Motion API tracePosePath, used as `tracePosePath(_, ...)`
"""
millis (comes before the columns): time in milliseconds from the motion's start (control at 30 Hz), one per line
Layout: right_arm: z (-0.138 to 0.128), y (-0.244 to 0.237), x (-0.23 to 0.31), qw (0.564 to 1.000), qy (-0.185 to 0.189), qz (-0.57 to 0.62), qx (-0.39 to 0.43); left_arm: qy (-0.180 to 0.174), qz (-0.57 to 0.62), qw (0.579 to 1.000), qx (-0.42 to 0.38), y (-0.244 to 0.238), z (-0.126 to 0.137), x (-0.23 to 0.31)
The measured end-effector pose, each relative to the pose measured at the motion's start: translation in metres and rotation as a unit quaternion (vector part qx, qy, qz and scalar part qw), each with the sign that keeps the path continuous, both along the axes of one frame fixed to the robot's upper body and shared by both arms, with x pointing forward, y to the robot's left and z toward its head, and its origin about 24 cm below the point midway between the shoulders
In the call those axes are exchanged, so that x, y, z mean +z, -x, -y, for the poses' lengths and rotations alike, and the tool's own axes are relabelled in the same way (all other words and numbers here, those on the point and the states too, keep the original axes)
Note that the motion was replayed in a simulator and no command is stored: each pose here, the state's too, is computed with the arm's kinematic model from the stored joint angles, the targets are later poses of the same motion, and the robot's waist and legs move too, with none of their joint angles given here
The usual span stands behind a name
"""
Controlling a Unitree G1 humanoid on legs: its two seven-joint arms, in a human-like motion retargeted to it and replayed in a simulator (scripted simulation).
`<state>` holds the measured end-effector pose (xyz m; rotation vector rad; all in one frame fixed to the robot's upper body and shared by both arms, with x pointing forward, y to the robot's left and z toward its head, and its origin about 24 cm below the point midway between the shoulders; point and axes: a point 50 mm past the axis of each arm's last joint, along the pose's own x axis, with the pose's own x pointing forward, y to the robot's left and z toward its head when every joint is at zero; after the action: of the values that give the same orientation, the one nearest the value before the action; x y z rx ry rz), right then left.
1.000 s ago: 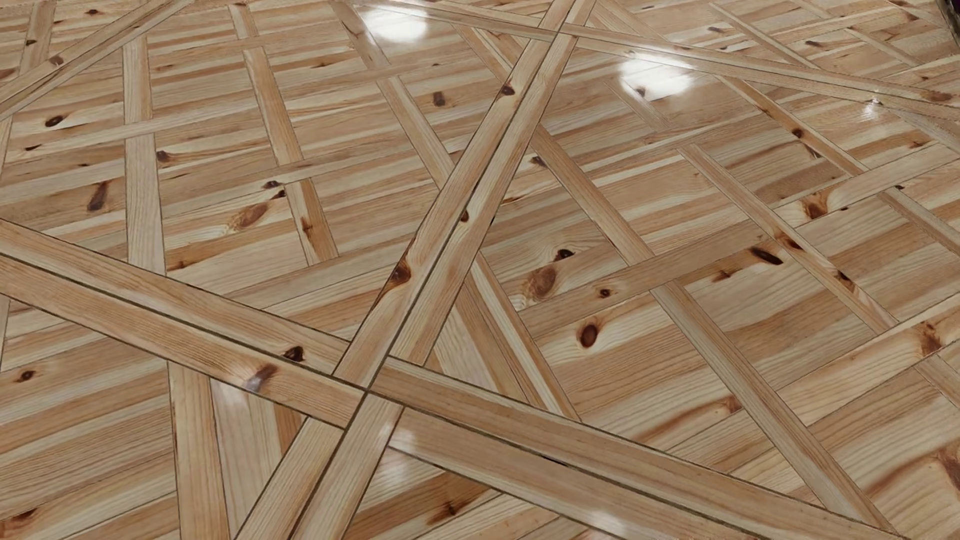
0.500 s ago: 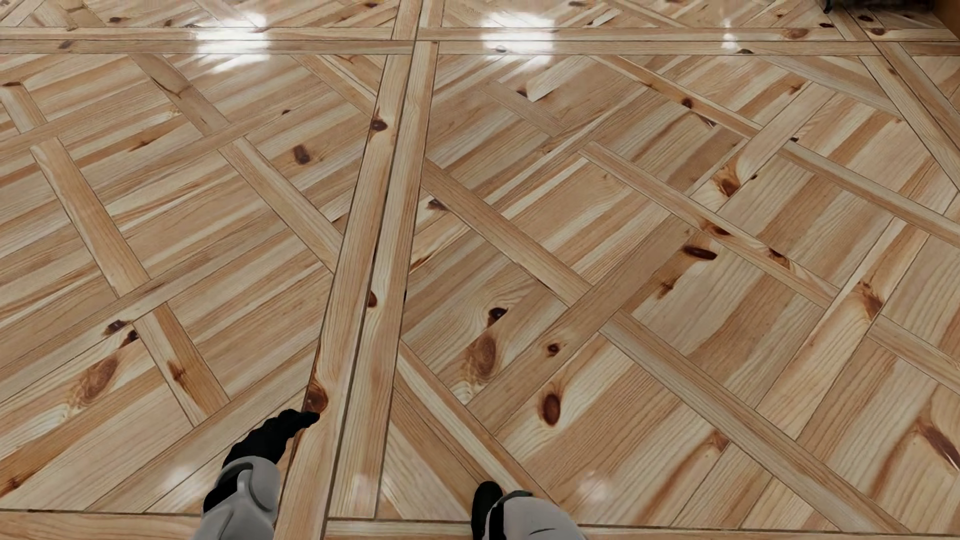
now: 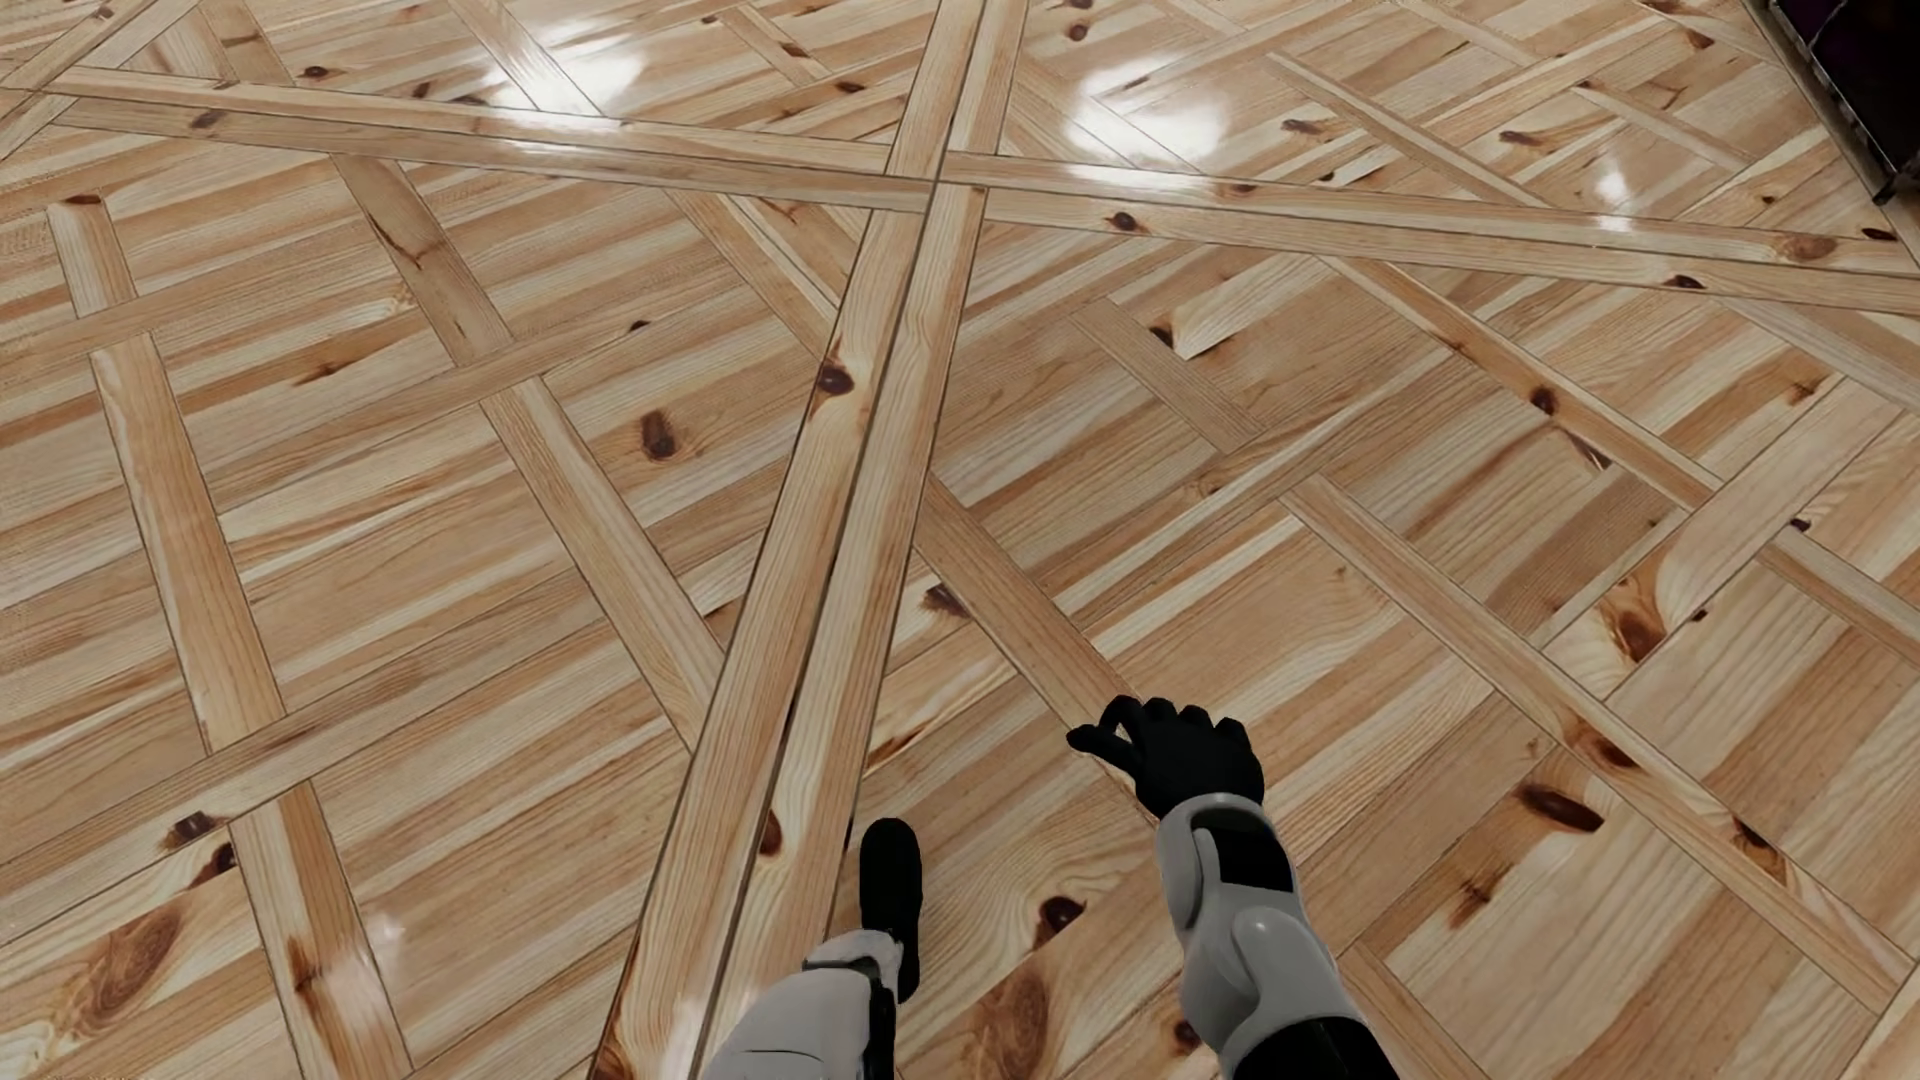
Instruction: Move towards the stool
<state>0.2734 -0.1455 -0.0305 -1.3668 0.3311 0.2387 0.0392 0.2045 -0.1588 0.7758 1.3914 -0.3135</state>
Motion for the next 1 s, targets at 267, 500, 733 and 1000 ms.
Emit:
tracePosePath(267, 0.056, 0.17, -0.12, 0.887, 0.102, -0.432, -0.132, -0.061, -0.013, 0.981, 0.183, 0.034, -0.003, 0.0)
tracePosePath(500, 0.065, 0.242, -0.123, 0.868, 0.007, -0.456, -0.198, -0.041, 0.187, 0.978, -0.085, -0.117, -0.003, 0.031)
tracePosePath(733, 0.063, 0.21, -0.124, 0.87, 0.048, -0.464, -0.161, -0.068, 0.321, 0.942, -0.064, -0.191, -0.012, 0.079)
tracePosePath(1000, 0.036, 0.106, -0.098, 0.949, 0.088, -0.286, -0.097, -0.031, 0.274, 0.96, -0.051, -0.133, 0.006, 0.052)
